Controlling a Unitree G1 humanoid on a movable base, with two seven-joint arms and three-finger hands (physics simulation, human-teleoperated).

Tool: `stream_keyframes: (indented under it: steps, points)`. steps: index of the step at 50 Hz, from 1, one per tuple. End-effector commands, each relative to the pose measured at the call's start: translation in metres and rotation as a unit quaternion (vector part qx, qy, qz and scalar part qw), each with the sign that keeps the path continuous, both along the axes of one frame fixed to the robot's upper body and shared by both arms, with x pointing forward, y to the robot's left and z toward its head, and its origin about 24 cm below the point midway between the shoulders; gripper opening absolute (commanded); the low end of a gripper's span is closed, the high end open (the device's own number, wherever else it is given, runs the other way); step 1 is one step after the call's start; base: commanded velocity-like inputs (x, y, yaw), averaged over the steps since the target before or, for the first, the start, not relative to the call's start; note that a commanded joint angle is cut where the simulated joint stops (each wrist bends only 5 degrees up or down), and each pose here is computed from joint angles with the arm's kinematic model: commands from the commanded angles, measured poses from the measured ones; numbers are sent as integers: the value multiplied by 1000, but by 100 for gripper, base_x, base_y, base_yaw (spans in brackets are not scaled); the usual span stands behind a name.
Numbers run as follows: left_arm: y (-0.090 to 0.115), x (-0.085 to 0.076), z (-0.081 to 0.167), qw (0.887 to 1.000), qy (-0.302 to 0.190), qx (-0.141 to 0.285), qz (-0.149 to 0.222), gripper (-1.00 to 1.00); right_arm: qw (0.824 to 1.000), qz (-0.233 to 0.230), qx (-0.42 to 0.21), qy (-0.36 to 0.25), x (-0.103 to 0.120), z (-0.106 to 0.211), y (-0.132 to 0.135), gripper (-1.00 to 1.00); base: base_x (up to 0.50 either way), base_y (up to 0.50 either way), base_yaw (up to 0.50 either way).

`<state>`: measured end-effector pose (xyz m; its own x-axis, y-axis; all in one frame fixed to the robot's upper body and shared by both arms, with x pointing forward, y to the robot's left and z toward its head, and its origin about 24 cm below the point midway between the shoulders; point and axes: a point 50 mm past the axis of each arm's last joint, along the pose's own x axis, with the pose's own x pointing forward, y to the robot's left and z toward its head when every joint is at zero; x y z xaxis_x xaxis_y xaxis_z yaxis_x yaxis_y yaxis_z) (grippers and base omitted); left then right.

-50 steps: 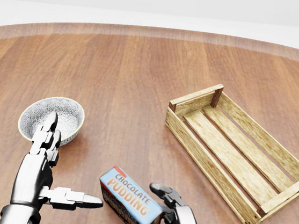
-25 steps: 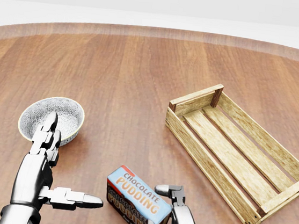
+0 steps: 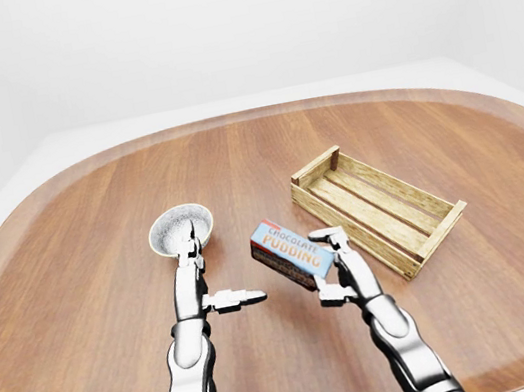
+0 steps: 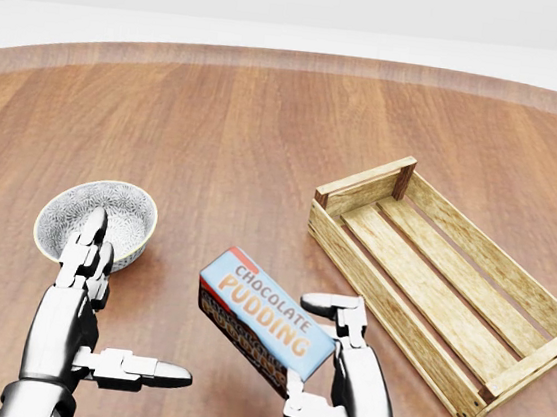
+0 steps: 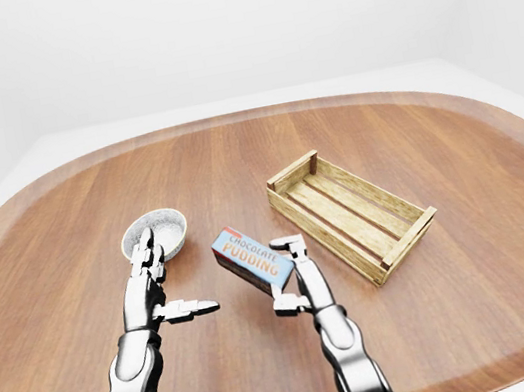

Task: Pick up the chocolate pudding and put it in the tray.

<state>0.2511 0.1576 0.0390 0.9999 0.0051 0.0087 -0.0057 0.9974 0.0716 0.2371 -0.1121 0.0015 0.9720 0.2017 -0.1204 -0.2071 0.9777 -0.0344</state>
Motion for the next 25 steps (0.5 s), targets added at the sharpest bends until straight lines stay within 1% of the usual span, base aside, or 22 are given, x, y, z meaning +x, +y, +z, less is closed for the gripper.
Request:
stream_keyframes:
  steps: [1,4,25]
  points:
    - [0,0,-1,1000,4,-3,-1,100,999,-5,16,-39,1,19,-3,-100,0,0,0]
    - [0,0,-1,1000,4,-3,-1,100,999,-6,16,-52,4,25,-5,-100,0,0,0]
    - [0,0,-1,1000,4,-3,-1,100,997,-22,9,-79,18,40,-16,-100,0,0,0]
